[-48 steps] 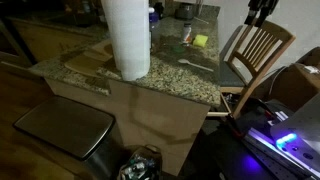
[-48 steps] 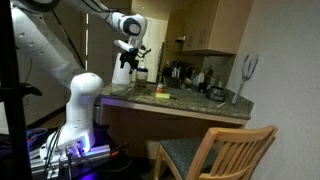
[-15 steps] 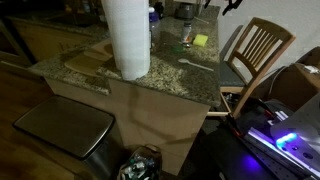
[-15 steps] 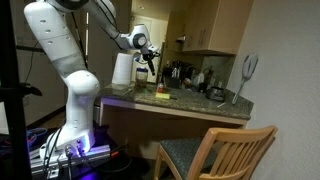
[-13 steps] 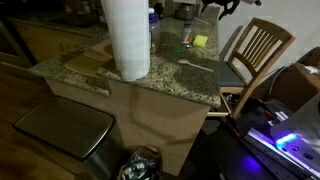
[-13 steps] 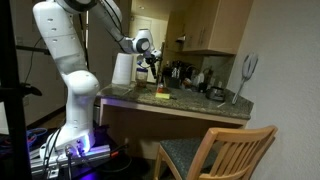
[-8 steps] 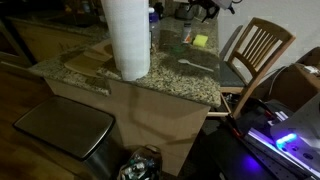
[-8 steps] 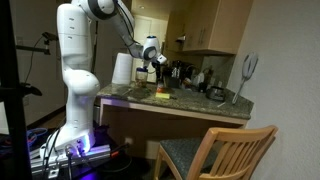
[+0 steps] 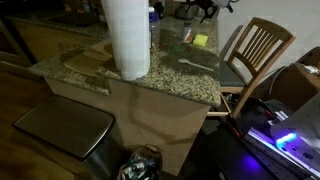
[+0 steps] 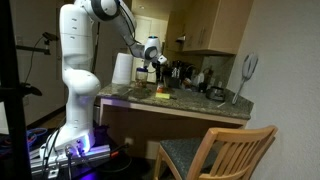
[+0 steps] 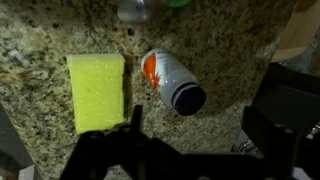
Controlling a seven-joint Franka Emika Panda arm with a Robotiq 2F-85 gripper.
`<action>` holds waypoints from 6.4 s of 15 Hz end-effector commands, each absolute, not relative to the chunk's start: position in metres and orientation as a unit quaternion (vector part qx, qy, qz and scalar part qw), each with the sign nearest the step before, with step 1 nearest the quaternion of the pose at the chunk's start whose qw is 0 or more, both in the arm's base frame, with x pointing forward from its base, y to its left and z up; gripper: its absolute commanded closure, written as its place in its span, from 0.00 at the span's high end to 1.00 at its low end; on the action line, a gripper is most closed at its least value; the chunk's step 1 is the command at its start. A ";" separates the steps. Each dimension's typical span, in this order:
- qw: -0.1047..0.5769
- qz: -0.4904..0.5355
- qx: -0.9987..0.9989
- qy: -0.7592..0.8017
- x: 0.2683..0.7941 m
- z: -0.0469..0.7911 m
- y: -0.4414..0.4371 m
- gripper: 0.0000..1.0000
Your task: Move the bottle to the left
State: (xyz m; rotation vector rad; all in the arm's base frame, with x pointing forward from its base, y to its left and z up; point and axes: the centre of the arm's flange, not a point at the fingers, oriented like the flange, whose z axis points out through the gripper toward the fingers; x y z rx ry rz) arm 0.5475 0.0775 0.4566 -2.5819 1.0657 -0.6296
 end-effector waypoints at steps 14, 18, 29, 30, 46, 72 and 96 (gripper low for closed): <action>0.085 -0.097 -0.895 0.427 0.603 0.409 0.079 1.00; 0.086 -0.107 -0.892 0.431 0.597 0.406 0.082 1.00; 0.068 -0.113 -0.885 0.447 0.604 0.372 0.084 0.96; 0.069 -0.114 -0.884 0.448 0.605 0.369 0.085 0.73; 0.024 -0.183 -0.912 0.366 0.562 0.490 0.081 0.31; 0.011 -0.029 -0.999 -0.033 0.342 0.451 0.281 0.31; 0.017 -0.094 -0.991 -0.090 0.373 0.363 0.320 1.00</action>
